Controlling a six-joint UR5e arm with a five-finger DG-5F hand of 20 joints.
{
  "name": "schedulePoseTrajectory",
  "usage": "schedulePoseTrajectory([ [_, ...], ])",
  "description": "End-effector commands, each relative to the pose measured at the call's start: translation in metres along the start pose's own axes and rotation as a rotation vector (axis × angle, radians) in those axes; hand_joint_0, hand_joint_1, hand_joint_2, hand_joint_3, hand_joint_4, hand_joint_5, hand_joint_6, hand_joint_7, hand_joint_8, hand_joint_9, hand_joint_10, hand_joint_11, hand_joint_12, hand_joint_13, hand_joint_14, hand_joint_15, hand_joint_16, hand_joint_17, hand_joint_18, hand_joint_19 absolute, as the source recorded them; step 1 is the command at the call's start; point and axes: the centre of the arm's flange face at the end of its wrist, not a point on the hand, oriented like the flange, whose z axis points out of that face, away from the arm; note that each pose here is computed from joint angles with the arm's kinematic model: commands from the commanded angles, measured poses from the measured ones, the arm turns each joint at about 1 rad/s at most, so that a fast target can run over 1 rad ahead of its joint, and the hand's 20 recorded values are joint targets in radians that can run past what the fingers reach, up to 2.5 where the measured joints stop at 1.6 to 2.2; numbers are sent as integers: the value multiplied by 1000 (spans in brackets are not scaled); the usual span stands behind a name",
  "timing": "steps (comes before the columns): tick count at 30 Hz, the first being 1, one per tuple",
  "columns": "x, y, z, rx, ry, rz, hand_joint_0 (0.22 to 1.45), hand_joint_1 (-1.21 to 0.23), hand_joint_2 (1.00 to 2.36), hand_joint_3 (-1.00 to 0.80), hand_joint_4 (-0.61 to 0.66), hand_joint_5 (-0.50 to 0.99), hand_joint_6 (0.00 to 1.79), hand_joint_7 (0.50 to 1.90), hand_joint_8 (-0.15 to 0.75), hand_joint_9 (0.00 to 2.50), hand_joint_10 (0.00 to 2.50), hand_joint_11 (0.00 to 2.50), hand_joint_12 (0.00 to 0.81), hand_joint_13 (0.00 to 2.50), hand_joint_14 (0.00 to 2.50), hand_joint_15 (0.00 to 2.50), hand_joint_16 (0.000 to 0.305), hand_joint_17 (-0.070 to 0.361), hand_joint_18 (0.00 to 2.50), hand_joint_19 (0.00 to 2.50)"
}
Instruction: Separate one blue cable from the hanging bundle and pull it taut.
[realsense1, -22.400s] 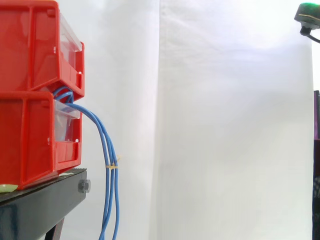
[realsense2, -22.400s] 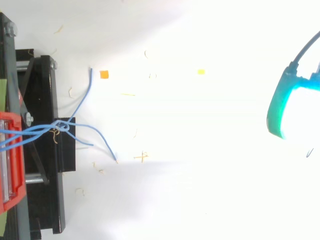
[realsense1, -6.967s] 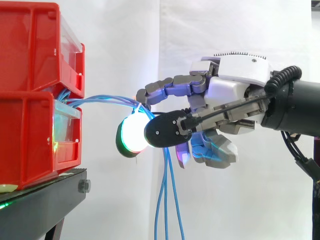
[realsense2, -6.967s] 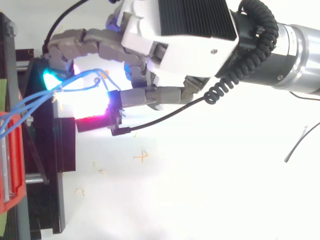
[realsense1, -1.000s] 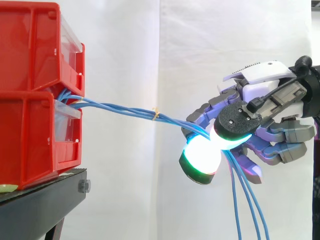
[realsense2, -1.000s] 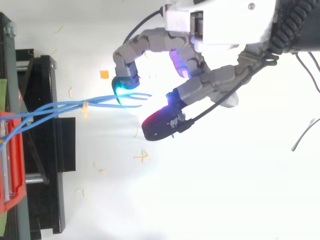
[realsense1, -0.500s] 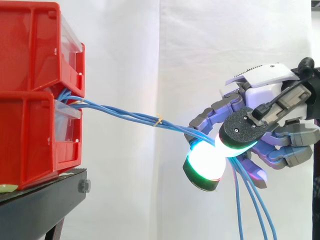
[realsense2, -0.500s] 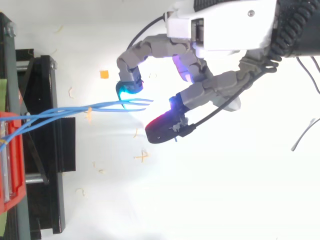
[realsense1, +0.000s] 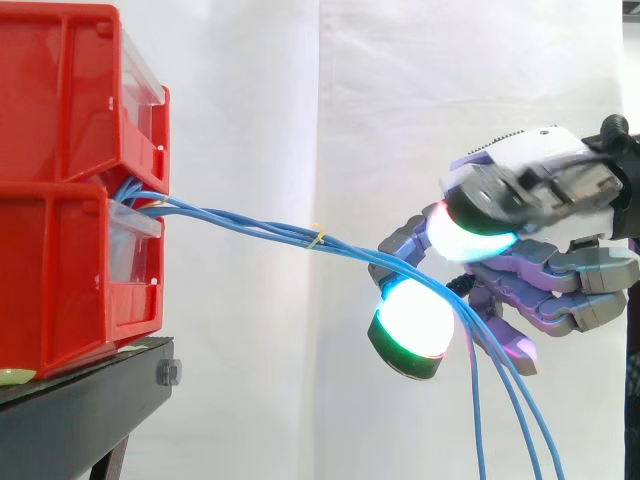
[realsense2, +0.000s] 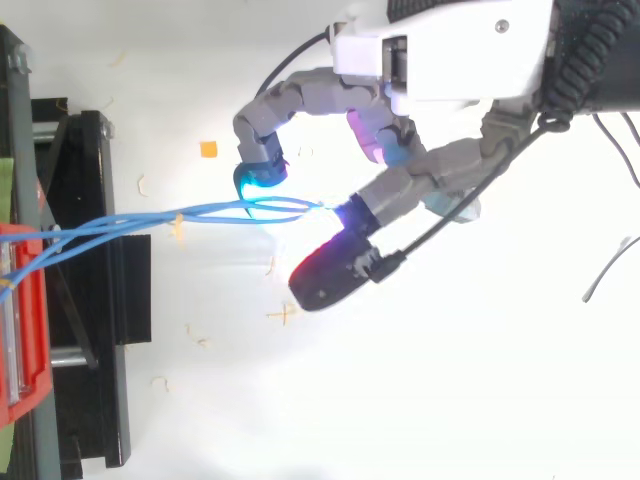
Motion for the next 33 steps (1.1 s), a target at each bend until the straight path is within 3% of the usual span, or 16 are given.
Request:
schedulePoseTrajectory([
  [1, 0, 0, 0, 0, 0, 1, 548, -312, 1000, -500, 136, 125, 505, 1184, 120, 2154, 31, 651, 305, 1843, 25, 1144, 48, 109, 1143, 854],
  [3, 1, 1, 0, -2, 0, -1, 597, -349, 1000, -500, 134, 125, 505, 1191, 104, 2158, 30, 670, 302, 1848, 24, 1158, 45, 101, 1134, 866],
  [8, 0, 0, 0, -1, -1, -1, 743, -621, 1003, -468, 140, 131, 505, 1203, 105, 2174, 29, 715, 309, 1843, 26, 1157, 43, 98, 1142, 845],
  [11, 1, 1, 0, -2, 0, -1, 753, -650, 1006, -430, 128, 132, 505, 1205, 102, 2168, 32, 715, 305, 1838, 25, 1157, 42, 95, 1138, 850],
  [19, 0, 0, 0, 0, -2, -1, 737, -718, 1017, -278, 79, 132, 505, 1213, 136, 2143, 31, 730, 307, 1825, 24, 1157, 43, 97, 1123, 841],
  [23, 2, 2, 1, 0, -2, -2, 657, -936, 1014, -312, 161, 119, 505, 1235, 162, 2112, 29, 748, 303, 1796, 27, 1168, 46, 103, 1092, 841],
  [24, 2, 2, 1, 1, -4, 0, 591, -952, 1007, -416, 182, 117, 505, 1245, 166, 2098, 31, 737, 310, 1786, 25, 1171, 47, 107, 1077, 851],
  [27, 2, 2, 1, 0, -5, -1, 494, -843, 1000, -500, 189, 119, 505, 1226, 152, 2123, 30, 713, 339, 1809, 24, 1138, 54, 121, 1117, 813],
  [29, 2, 3, 1, 0, -5, -2, 451, -660, 1000, -500, 162, 127, 505, 1208, 159, 2155, 29, 653, 348, 1831, 24, 1108, 58, 131, 1160, 776],
  [30, 2, 3, 1, -1, -6, -1, 466, -543, 1000, -500, 158, 127, 505, 1205, 163, 2153, 26, 648, 337, 1825, 24, 1115, 57, 127, 1146, 782],
  [33, 2, 3, 1, 0, -7, -1, 523, -381, 1000, -500, 128, 128, 505, 1206, 144, 2129, 26, 593, 300, 1806, 23, 1124, 51, 115, 1090, 821],
])
